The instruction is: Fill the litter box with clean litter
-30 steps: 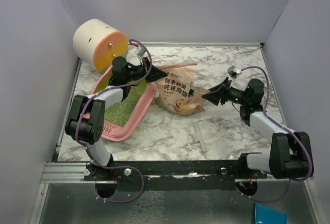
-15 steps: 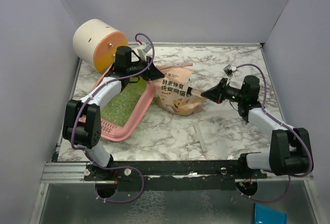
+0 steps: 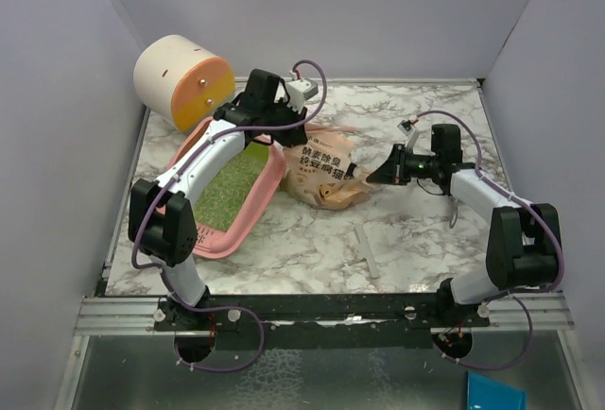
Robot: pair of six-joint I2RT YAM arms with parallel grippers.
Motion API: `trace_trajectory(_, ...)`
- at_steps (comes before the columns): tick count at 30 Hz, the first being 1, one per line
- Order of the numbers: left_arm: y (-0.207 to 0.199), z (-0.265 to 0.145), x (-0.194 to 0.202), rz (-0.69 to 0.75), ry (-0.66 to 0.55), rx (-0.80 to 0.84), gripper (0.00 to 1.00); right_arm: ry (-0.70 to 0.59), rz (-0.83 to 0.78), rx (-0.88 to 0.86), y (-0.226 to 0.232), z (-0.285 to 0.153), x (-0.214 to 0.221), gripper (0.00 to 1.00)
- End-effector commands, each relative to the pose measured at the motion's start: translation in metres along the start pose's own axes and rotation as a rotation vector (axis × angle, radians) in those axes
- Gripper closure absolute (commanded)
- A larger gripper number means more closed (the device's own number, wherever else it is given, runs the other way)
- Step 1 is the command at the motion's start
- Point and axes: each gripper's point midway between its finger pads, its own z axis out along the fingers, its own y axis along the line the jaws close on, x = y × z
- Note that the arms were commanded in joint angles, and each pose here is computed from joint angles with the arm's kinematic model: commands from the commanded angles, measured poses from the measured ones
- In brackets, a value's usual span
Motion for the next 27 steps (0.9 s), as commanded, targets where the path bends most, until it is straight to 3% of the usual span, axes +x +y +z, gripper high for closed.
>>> trace_trajectory(1, -0.009, -0.023, -0.003, 0.275, -0.008, -0.111, 0.98, 0.078, 0.052, 0.059, -0.013, -0.005, 0.029, 0.99)
trace_trajectory(9, -0.003, -0.025, 0.026, 0.301, 0.128, -0.120, 1.00, 0.078, 0.005, 0.148, -0.016, -0.017, 0.029, 0.99)
trace_trajectory(10, -0.002, -0.024, 0.027, 0.302, 0.139, -0.129, 0.94, 0.081, -0.005, 0.146, -0.015, -0.018, 0.028, 0.99)
trace_trajectory(13, 0.002, -0.023, 0.027, 0.337, 0.161, -0.187, 0.54, 0.067, -0.025, 0.129, -0.006, -0.019, 0.022, 0.99)
trace_trajectory(18, -0.006, -0.045, -0.012, 0.457, 0.028, -0.290, 0.35, 0.054, -0.043, 0.135, -0.003, -0.021, 0.017, 0.99)
trace_trajectory(23, -0.077, -0.074, -0.043, 0.728, -0.200, -0.174, 0.15, 0.046, -0.050, 0.124, -0.002, -0.019, 0.014, 0.99)
trace_trajectory(25, -0.105, -0.071, -0.032, 0.879, -0.184, -0.148, 0.13, 0.044, -0.055, 0.120, 0.000, -0.018, 0.012, 0.99)
trace_trajectory(27, -0.119, -0.058, -0.006, 1.037, -0.086, -0.171, 0.13, 0.038, -0.059, 0.120, 0.001, -0.019, 0.009, 0.99)
